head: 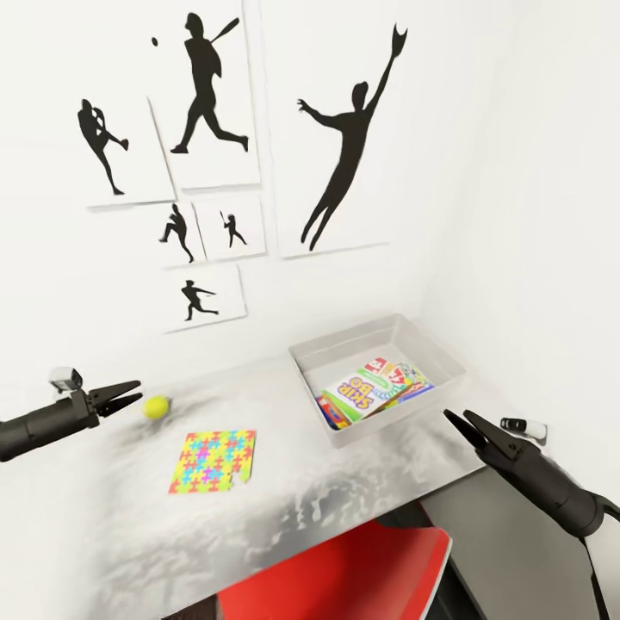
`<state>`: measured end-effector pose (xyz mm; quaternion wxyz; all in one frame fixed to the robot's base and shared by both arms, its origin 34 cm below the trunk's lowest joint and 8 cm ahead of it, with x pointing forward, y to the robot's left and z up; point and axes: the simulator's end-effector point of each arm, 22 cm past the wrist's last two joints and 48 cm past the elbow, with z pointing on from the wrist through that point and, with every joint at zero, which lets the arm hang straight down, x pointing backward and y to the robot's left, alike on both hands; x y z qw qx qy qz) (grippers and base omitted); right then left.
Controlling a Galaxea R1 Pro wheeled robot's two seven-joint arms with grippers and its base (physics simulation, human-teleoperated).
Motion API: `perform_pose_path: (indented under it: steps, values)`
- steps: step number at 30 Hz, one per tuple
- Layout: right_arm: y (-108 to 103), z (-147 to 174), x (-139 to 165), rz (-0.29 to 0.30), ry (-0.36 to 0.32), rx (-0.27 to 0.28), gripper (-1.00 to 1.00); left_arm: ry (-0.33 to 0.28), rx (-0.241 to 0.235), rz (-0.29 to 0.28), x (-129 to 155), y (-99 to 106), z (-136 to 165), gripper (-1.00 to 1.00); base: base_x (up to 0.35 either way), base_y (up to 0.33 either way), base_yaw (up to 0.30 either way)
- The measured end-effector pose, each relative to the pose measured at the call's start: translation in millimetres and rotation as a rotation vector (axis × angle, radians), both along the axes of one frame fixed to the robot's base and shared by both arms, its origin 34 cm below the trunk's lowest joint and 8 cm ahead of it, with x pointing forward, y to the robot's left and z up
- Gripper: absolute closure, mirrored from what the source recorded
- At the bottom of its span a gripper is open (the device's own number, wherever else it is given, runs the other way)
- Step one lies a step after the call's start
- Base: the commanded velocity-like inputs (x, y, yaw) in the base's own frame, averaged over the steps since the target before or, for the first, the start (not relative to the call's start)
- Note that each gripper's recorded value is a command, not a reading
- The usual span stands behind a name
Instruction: Put all the toys in the child's room - the three board games (two on the bed and one on the table), the two jigsaw puzzles on the table, and the tennis ball on the table - inside the toy box on the table in the child's room.
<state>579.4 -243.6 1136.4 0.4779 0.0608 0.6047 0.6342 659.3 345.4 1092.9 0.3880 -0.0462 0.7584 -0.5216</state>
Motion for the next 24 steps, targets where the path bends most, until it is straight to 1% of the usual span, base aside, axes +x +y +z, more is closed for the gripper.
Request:
perform_pose_path:
  steps: [5, 12, 15, 19, 24]
  values:
    - [-0.8, 1.9, 0.0, -0.006, -0.01, -0.004, -1.0, -0.003, -0.002, 0.0, -0.2, -3.2, 0.1, -1.0, -0.063, 0.159, 0.264]
    - [-1.2, 4.1, -0.5, -0.008, -0.016, -0.005, -1.0, -0.009, -0.004, 0.0, -0.7, -3.7, 3.0, -1.0, -0.013, 0.051, 0.265]
    - [-1.1, 5.0, -0.7, -0.008, -0.018, -0.006, -1.0, -0.011, -0.003, -0.001, -1.0, -3.9, 4.1, -1.0, -0.003, 0.132, 0.257]
    - [-1.5, 5.4, -0.8, -0.01, -0.019, -0.006, -1.0, -0.011, -0.001, 0.0, -0.8, -3.9, 4.3, -1.0, -0.001, 0.156, 0.12]
    - [-1.8, 5.1, -0.6, -0.012, -0.019, -0.007, -1.0, -0.012, -0.001, 0.001, -0.9, -3.8, 4.5, -1.0, 0.0, 0.045, 0.031]
